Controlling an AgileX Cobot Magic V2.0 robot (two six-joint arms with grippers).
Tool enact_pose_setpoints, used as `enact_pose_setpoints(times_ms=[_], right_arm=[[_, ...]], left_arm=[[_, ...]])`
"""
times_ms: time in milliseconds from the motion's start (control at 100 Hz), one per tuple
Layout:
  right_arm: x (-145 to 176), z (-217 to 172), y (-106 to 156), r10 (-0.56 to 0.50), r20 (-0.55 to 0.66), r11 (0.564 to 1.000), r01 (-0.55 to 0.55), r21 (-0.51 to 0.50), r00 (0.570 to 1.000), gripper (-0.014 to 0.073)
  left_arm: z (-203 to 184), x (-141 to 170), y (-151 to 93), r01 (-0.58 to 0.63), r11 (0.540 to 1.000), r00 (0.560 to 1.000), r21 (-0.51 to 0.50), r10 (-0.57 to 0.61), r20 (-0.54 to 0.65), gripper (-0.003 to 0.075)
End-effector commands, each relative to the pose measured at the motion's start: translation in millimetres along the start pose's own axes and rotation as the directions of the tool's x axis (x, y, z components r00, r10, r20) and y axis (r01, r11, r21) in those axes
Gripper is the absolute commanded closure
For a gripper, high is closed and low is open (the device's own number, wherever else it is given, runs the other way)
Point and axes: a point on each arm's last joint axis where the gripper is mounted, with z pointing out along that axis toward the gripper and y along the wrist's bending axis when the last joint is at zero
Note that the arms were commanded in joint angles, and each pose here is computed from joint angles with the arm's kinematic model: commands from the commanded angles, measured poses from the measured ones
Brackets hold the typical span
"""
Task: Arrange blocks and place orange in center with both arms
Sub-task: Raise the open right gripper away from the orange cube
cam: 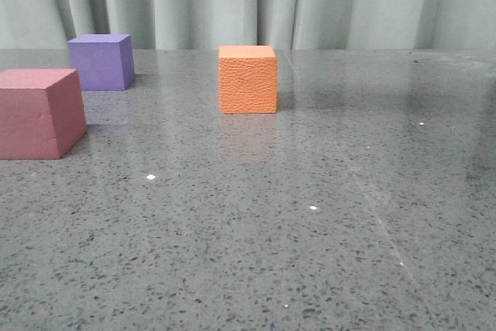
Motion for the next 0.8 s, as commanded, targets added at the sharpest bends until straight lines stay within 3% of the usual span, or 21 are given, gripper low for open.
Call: enact_pose_setpoints(times_ms=[0, 160, 350, 430, 570, 790], right_arm=[[-2.8, -37.2, -19.4, -0.033, 0.109, 0.999, 0.030, 0.031, 0.993, -0.0059], [31.1, -52.1, -39.3, -0.089, 0.082, 0.993, 0.082, 0.088, 0.993, -0.0059], [86.5, -74.6, -62.1, -0.097, 0.096, 0.994, 0.091, 0.063, 0.991, -0.0057], [110.3, -84.4, -72.2, -0.088, 0.106, 0.995, 0.083, 0.052, 0.990, -0.0015], [152.8, -98.1, -90.1, -0.086, 0.096, 0.995, 0.081, 0.055, 0.992, 0.0197], [198.3, -118.2, -111.1, -0.069, 0.142, 0.997, 0.064, 0.044, 0.987, 0.0666]], left_arm=[[-2.7, 9.9, -0.8, 0.004, 1.000, 0.999, 0.010, -0.005, 0.052, 0.0739], [-2.7, 9.9, -0.8, 0.004, 1.000, 0.999, 0.010, -0.005, 0.052, 0.0739], [-2.7, 9.9, -0.8, 0.004, 1.000, 0.999, 0.010, -0.005, 0.052, 0.0739], [-2.7, 9.9, -0.8, 0.004, 1.000, 0.999, 0.010, -0.005, 0.052, 0.0739], [-2.7, 9.9, -0.8, 0.004, 1.000, 0.999, 0.010, -0.005, 0.052, 0.0739], [-2.7, 9.9, -0.8, 0.004, 1.000, 0.999, 0.010, -0.005, 0.052, 0.0739]])
